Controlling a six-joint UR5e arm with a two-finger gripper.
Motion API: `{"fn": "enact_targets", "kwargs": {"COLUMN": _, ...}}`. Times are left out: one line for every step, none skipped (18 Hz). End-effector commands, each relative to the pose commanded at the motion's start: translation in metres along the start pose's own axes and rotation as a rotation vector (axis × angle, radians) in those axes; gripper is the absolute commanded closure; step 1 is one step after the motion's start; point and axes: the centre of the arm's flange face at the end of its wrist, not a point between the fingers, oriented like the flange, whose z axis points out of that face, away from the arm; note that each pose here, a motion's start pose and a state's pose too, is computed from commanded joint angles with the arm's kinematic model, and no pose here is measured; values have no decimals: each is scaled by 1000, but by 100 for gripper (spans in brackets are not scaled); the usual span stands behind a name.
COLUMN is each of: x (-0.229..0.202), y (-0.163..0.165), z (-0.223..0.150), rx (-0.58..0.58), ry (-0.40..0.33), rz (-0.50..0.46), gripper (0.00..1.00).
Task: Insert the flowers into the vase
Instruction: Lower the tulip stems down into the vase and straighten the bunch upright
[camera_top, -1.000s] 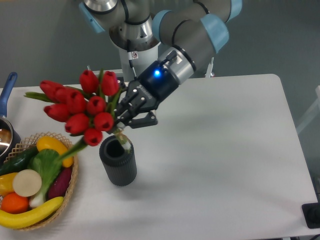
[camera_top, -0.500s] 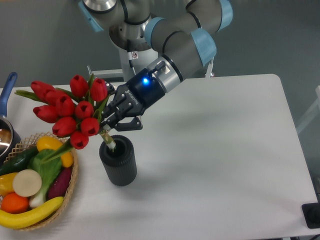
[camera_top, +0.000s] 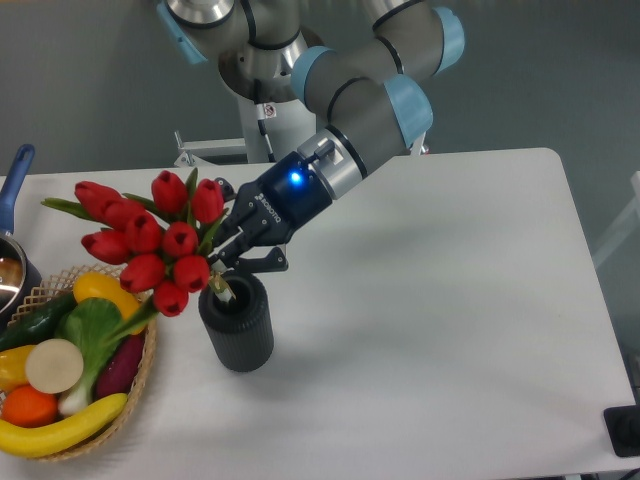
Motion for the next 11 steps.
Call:
{"fn": "enact_targets", "kwargs": {"x": -3, "y": 8, "z": 1, "rx": -1, "ry": 2, "rz": -3, "gripper": 83}}
{"fn": "enact_targets", "kwargs": {"x": -5, "y": 14, "z": 3, "rx": -3, "ry": 5, "rz": -6, "gripper": 83}}
{"fn": "enact_targets", "kwargs": {"x": -7, "y": 20, "z": 3, "rx": -5, "ry": 5, "rz": -9, "gripper": 83}}
{"fn": "enact_targets", "kwargs": {"x": -9, "y": 26, "z": 5, "rx": -6, "ry": 8, "rz": -14, "gripper": 83}}
{"fn": "enact_targets", "kwargs": {"x": -10, "y": 30, "z": 6, "rx": -6, "ry": 10, "rz": -14, "gripper": 83}}
{"fn": "enact_targets", "kwargs": {"x": -11, "y": 32, "z": 6, "rx": -7, "ry": 10, "rz": -13, "gripper": 83}}
{"fn": "enact_targets", "kwargs": {"x": -11, "y": 34, "z": 6, "rx": -8, "ry": 10, "rz": -8, "gripper": 83}}
{"fn": "enact_targets", "kwargs": {"x": -12, "y": 37, "z": 4, "rx": -7, "ry": 7, "rz": -14, "gripper": 83}}
{"fn": "enact_targets", "kwargs": {"x": -13, "y": 41, "z": 2, "rx": -8, "ry": 4, "rz": -22, "gripper": 82}}
{"fn": "enact_targets", "kwargs": {"x": -12, "y": 44, "z": 1, "rx": -8, "ry": 1, "rz": -31, "gripper": 82}}
{"fn": "enact_targets", "kwargs": {"x": -12, "y": 48, "z": 1, "rx": -8, "ry": 1, "rz": -34, "gripper": 82}}
